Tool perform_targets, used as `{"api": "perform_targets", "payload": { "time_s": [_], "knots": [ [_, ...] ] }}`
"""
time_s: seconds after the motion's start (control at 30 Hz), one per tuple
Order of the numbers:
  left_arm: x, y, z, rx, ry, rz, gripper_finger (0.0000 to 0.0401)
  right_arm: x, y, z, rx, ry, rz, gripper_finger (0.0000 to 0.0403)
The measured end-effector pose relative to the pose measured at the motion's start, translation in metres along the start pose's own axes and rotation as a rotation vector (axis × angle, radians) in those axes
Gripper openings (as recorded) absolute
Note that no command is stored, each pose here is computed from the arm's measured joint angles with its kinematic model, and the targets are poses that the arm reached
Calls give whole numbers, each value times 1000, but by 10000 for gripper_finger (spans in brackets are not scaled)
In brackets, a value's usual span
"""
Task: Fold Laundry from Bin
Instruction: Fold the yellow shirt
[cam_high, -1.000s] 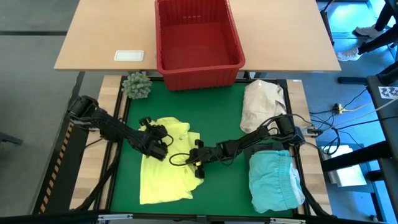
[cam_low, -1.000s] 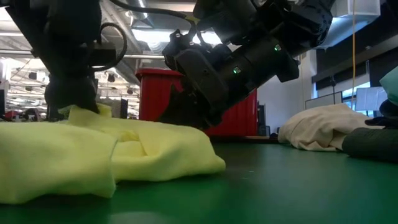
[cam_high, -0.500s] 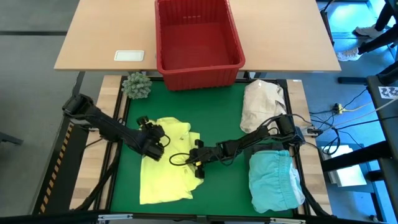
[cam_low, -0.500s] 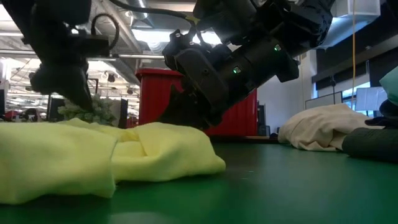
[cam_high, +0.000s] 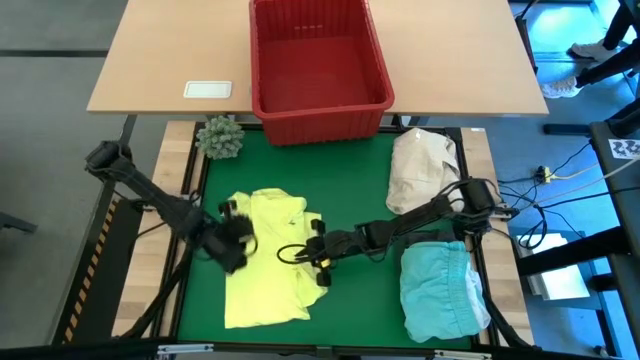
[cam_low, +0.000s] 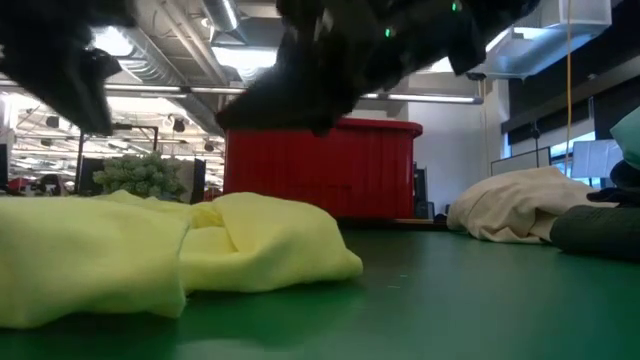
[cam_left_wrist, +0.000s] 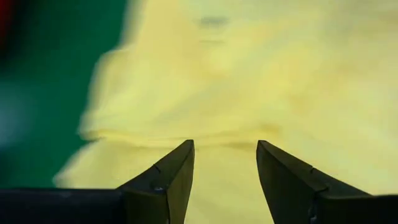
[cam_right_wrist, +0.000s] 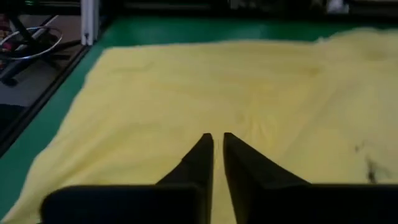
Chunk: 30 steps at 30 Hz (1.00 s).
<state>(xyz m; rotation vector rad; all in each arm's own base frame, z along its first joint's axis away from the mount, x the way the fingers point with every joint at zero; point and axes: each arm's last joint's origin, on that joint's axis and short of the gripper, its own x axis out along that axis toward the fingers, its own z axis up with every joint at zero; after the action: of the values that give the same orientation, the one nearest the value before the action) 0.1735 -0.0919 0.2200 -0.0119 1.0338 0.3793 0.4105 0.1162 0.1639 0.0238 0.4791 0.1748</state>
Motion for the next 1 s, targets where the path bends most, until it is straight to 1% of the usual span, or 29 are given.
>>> {"api": "perform_targets", "payload": {
  "time_s": [0.03, 0.13, 0.2, 0.3, 0.43, 0.6, 0.7, 0.8, 1.0],
  "knots": [
    [-1, -8, -2, 36, -1, -52, 167, -2, 2, 3, -30, -11, 8, 42],
    [-2, -38, -12, 163, -2, -192, 165, -6, 18, 5, -168, -30, 55, 79],
    [-2, -58, -22, 241, 0, -255, 165, -8, 33, 3, -267, -32, 86, 105],
    [1, -87, -37, 325, -5, -323, 165, -11, 51, -2, -379, -20, 113, 144],
    [-5, -123, -45, 406, 1, -370, 165, -14, 69, -9, -441, 16, 96, 193],
    [-6, -161, -51, 467, 63, -423, 165, -17, 84, -14, -459, 22, 121, 252],
    [-2, -173, -59, 465, 123, -435, 165, -19, 89, -18, -470, 44, 110, 281],
    [-1, -177, -67, 465, 182, -462, 165, -20, 89, -24, -488, 102, 87, 302],
    [-6, -177, -76, 411, 273, -478, 165, -21, 87, -32, -532, 185, 68, 316]
  ]
}}
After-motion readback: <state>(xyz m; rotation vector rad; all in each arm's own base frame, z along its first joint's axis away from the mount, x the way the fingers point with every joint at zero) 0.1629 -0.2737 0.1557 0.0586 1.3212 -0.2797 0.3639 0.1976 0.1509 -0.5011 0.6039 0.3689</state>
